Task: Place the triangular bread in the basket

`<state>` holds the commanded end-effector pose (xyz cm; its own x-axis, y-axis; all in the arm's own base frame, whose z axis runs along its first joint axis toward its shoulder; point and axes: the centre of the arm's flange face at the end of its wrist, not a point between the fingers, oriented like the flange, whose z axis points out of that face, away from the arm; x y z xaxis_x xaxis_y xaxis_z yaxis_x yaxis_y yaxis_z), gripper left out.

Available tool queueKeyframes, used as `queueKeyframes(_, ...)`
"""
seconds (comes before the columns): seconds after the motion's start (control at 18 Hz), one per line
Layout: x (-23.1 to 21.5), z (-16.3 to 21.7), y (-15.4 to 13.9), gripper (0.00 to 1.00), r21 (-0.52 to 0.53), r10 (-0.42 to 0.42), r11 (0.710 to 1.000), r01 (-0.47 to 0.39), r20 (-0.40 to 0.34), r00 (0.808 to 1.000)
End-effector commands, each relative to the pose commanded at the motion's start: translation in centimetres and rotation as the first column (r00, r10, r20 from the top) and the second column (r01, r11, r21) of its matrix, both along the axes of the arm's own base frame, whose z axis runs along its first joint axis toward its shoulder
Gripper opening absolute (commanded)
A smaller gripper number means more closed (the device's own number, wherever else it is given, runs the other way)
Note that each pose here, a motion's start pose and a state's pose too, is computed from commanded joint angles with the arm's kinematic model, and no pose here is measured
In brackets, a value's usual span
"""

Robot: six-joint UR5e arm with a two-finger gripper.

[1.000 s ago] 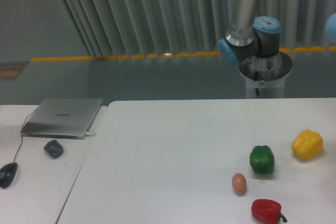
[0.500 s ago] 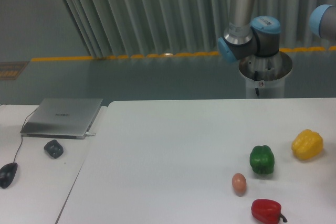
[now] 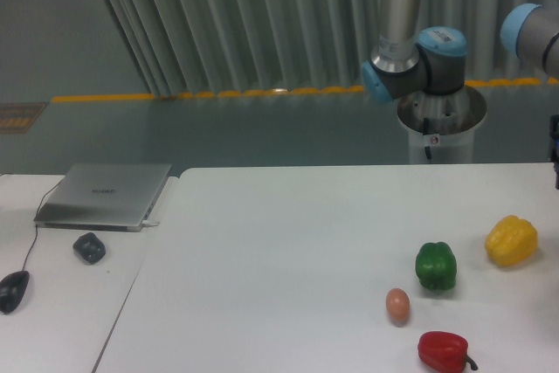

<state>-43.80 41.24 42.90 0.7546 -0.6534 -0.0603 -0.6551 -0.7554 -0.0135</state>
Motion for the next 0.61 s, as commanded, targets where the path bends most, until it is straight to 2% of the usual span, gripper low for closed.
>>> queueKeyframes(0.39,2.0,1.4,0.5,1.0,0.003,-0.023,1.0,0.023,0.0,1.0)
queueKeyframes(0.61,2.1,0.5,0.4,1.0,-0.008,-0.021,1.0,0.021,0.006,1.0)
